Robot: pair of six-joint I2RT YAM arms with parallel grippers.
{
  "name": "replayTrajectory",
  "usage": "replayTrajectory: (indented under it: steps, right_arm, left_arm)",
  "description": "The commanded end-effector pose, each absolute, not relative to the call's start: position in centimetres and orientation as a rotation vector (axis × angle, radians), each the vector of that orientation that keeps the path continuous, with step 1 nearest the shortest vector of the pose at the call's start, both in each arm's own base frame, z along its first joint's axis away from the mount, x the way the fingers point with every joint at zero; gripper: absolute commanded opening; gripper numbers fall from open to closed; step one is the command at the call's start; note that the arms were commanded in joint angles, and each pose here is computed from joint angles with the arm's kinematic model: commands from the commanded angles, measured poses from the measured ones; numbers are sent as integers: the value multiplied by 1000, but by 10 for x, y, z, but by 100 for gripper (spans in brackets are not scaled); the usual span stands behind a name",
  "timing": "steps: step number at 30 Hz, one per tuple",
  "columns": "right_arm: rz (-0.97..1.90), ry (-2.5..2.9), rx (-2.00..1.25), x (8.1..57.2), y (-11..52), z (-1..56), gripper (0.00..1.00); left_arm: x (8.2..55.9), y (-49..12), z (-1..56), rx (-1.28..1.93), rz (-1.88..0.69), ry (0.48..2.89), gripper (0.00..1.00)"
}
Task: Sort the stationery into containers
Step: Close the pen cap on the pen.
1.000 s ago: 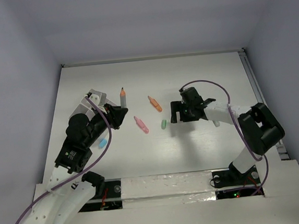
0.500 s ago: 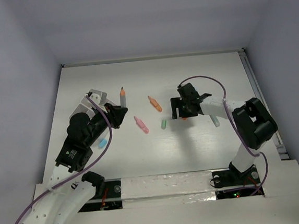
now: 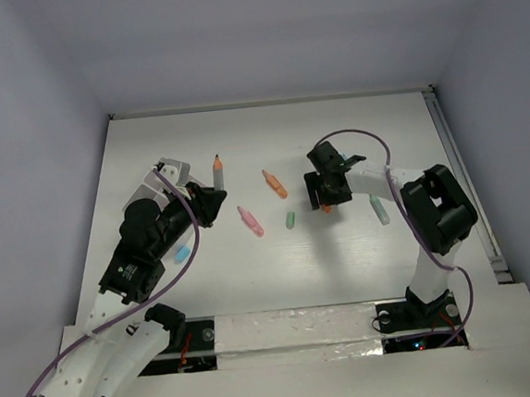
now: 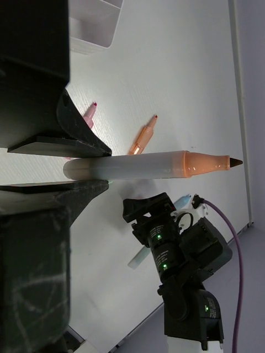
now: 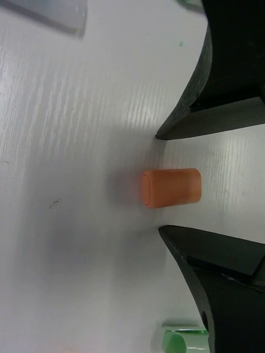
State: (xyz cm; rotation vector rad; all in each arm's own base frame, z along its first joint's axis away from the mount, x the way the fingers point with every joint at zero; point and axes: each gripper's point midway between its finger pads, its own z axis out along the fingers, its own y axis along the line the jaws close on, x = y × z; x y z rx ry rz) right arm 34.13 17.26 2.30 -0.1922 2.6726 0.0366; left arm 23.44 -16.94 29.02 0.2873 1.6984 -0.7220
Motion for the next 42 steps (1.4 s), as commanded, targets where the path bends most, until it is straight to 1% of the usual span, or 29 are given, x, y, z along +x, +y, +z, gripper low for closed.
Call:
replayTrajectory:
  steps: [1,3,5,8,9,10,11,12,14,16,17,19,21,22,28,31,34,37,42]
  right_arm:
    - [-57,2698,-228,343,164,14,68]
    - [-70,2704,-230,344,163,12,61]
    - [-92,2706,-245,343,164,11,60]
    - [-79,2708,-246,342,165,9,39]
    - [-70,2703,-241,343,166,10,24]
    - [-58,2691,-231,345,168,11,16]
    - [-45,2674,-223,347,169,16,10]
    - [-33,2651,-219,351,171,22,7]
    - [1,2569,-203,361,179,40,6]
    - [115,2443,-172,374,196,81,6]
    - [190,2401,-162,377,205,98,6]
    - [420,2239,-137,382,235,158,6]
    - [602,2126,-107,377,264,200,6]
    - [730,2018,-119,375,281,237,6]
    - [1058,1706,-45,362,340,343,6]
    - [1171,1629,-19,355,363,368,6]
    - [1220,1596,-24,353,382,382,6]
    - [1245,1584,-37,351,397,388,6]
    - [1228,1563,-11,354,404,393,6]
  left_arm:
    - [236,-171,308,296,-724,1635,0]
    - [236,-171,308,295,-723,1637,0]
    - [236,-171,307,296,-721,1640,0]
    - [237,-170,306,293,-717,1643,0]
    - [237,-170,306,293,-717,1643,0]
    - [238,-171,306,294,-718,1646,0]
    - [238,-172,304,297,-719,1652,0]
    - [238,-172,304,298,-720,1655,0]
    - [239,-173,302,301,-719,1660,0]
    - [240,-173,300,300,-717,1666,0]
    - [240,-173,299,301,-717,1671,0]
    - [241,-175,296,307,-721,1680,0]
    - [242,-180,294,329,-740,1688,0]
    - [241,-182,293,339,-749,1689,0]
    - [246,-184,287,347,-740,1707,0]
    - [249,-184,283,337,-726,1725,0]
    - [252,-184,279,339,-721,1736,0]
    - [252,-185,277,340,-720,1743,0]
    - [253,-188,274,352,-729,1753,0]
